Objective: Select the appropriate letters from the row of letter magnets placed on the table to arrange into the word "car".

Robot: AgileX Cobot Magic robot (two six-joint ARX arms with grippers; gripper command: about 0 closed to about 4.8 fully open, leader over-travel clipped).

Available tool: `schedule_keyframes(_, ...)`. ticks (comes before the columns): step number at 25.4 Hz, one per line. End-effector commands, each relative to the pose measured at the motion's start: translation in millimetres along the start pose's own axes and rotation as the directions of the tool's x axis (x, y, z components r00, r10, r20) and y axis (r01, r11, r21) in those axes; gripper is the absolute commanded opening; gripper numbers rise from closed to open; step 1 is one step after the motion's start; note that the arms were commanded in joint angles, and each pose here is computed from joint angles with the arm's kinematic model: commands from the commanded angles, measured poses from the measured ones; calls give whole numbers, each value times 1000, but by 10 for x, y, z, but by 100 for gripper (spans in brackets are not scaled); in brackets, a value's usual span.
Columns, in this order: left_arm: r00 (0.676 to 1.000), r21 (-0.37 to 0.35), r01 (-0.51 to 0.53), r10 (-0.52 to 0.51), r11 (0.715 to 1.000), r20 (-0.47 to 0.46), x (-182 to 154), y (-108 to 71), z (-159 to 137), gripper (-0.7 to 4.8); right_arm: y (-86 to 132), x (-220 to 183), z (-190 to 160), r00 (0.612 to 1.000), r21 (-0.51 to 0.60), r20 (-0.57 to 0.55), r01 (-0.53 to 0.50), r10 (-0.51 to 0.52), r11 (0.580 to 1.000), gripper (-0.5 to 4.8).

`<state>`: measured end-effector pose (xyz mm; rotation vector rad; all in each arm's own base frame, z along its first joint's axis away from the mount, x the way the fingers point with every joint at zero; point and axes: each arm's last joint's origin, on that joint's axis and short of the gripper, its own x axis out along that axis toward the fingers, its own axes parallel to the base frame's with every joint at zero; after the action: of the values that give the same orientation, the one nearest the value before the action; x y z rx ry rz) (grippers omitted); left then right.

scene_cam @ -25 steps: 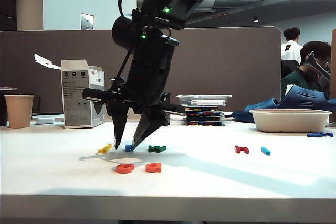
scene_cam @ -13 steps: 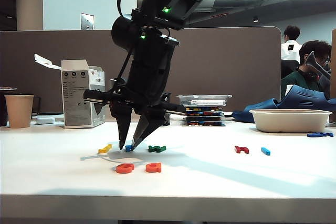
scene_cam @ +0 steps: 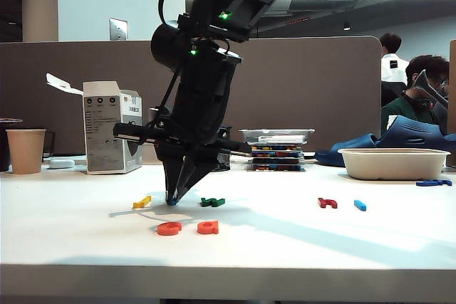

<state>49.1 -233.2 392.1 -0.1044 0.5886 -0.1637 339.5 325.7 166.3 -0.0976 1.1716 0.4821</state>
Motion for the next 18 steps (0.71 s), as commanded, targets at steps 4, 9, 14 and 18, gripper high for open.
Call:
schedule_keyframes(4,1000,-6,4,-4,1000,6,-8,1,12,-5,-26,-64,-47,998,-4,-25,55,-55,998,-9)
schedule_keyframes(9,1000,-6,4,-4,1000,6,-8,1,12,-5,-5,-236,0,999,-2,14,41,-41,999,-9)
schedule_keyframes(14,1000,-6,4,-4,1000,6,-8,1,12,-5,21,-387,20,999,-5,37,30,-30,1000,-9)
schedule_keyframes(18,1000,-7,4,-4,1000,5,-8,1,12,-5,8,-509,-22,999,6,-4,46,-45,999,-9)
